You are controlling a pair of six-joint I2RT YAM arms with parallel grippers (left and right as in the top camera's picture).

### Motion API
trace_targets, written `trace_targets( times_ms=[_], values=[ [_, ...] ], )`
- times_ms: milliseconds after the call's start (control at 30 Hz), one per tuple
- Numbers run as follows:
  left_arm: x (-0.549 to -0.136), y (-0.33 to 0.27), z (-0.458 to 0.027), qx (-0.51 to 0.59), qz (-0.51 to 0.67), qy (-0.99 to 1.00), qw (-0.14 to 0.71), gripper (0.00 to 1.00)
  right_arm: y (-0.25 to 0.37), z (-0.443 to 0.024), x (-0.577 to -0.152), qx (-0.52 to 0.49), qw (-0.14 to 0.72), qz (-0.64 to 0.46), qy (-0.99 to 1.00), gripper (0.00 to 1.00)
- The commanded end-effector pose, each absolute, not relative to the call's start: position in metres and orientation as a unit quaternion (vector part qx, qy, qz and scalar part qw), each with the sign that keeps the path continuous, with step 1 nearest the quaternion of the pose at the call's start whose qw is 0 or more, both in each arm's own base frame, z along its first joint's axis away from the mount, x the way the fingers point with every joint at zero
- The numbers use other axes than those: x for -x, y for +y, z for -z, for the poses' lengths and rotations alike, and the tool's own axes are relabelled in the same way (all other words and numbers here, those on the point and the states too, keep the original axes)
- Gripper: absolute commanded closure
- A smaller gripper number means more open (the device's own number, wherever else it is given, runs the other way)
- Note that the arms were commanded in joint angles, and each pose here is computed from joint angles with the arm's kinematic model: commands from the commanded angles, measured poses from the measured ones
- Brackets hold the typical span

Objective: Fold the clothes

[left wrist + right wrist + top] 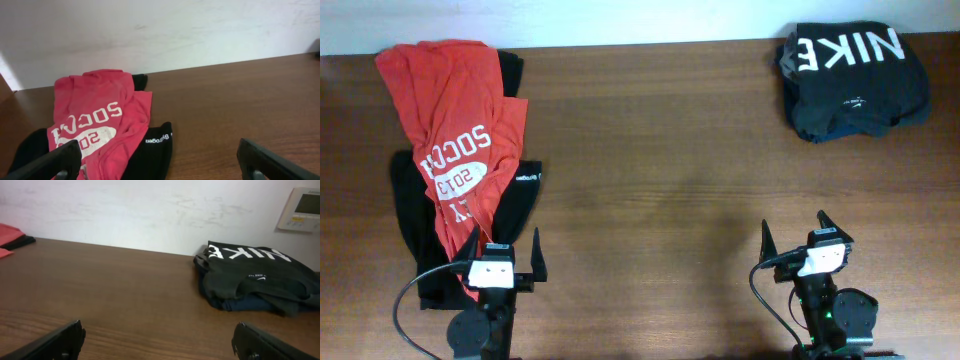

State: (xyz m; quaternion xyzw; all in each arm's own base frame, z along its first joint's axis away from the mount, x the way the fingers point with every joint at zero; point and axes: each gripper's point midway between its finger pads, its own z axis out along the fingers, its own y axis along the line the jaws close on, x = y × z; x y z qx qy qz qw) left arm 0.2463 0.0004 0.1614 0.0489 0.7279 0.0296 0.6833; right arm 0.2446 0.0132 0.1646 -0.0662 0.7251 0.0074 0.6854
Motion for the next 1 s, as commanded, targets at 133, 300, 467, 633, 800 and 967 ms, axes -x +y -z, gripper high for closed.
trace_targets(
  times_ms=[133, 300, 467, 633, 800, 967],
  values=[
    [-0.245, -0.003, -0.169, -0.060, -0.026, 0.720, 0.691, 0.01, 0.034, -0.187, -0.241, 0.099, 0.717, -0.058, 0.688, 0.01],
    [-0.244, -0.003, -0.195, -0.060, -0.026, 0.719, 0.692, 0.01, 0.044, -0.208, -0.236, 0.116, 0.725, -0.084, 0.674, 0.01],
    [-0.254, -0.006, -0.219, -0.067, -0.015, 0.737, 0.673, 0.01, 0.045, -0.240, -0.233, 0.118, 0.725, -0.086, 0.674, 0.01],
    [-0.273, -0.015, -0.241, -0.085, 0.012, 0.758, 0.647, 0.01, 0.057, -0.266, -0.237, 0.141, 0.699, -0.118, 0.691, 0.01],
    [-0.302, -0.016, -0.255, -0.084, 0.032, 0.817, 0.570, 0.01, 0.077, -0.282, -0.248, 0.170, 0.628, -0.184, 0.736, 0.01],
    [-0.322, -0.025, -0.258, -0.088, 0.074, 0.878, 0.465, 0.01, 0.085, -0.291, -0.266, 0.173, 0.545, -0.224, 0.789, 0.01]
  ],
)
